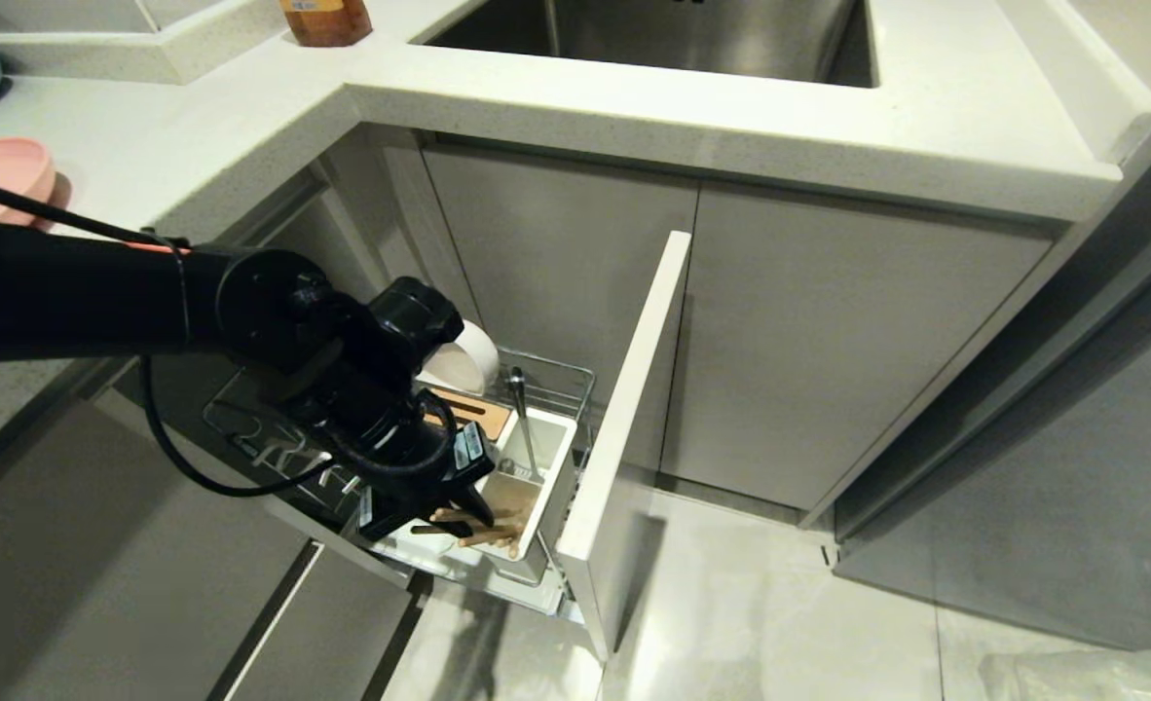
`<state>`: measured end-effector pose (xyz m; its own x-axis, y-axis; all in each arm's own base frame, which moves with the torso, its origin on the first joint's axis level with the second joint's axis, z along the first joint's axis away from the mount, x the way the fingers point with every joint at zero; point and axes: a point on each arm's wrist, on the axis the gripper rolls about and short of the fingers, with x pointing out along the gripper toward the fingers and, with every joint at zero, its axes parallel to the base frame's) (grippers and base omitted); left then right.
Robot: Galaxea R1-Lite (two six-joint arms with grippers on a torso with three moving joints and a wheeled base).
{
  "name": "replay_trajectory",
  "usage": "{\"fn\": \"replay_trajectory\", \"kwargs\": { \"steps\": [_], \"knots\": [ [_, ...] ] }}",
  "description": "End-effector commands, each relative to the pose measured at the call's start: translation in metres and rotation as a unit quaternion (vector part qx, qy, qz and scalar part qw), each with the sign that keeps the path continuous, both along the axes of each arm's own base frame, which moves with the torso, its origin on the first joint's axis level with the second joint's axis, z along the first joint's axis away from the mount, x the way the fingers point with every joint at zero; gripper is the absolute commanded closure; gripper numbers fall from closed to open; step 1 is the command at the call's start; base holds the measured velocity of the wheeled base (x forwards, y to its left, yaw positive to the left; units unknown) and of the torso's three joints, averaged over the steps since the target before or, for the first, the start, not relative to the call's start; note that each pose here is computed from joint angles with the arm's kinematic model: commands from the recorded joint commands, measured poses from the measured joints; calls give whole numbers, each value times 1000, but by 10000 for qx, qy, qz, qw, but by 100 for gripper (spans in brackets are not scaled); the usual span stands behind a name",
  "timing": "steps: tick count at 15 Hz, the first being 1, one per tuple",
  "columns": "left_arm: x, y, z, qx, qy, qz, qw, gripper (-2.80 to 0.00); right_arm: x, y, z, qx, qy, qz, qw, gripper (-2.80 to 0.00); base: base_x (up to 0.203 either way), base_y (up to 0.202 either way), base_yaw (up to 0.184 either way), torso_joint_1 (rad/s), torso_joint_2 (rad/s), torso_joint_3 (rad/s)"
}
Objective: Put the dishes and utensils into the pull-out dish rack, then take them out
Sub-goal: Pick up the chopsticks and place it in the cupboard
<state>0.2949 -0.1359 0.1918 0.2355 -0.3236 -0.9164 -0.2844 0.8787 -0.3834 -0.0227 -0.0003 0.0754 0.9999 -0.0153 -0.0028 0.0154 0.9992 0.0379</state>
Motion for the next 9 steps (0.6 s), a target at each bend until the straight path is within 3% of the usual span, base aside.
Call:
{"fn": "replay_trajectory", "kwargs": {
  "steps": [1,9],
  "knots": [
    [5,-1,-8,39,118,31,9999,0,0,0,0,2,5,4,10000,0,0,0,0,0,0,0],
    [14,-2,-17,57,179,75,9998,0,0,0,-1,2,16,6,10000,0,0,0,0,0,0,0]
  ]
}}
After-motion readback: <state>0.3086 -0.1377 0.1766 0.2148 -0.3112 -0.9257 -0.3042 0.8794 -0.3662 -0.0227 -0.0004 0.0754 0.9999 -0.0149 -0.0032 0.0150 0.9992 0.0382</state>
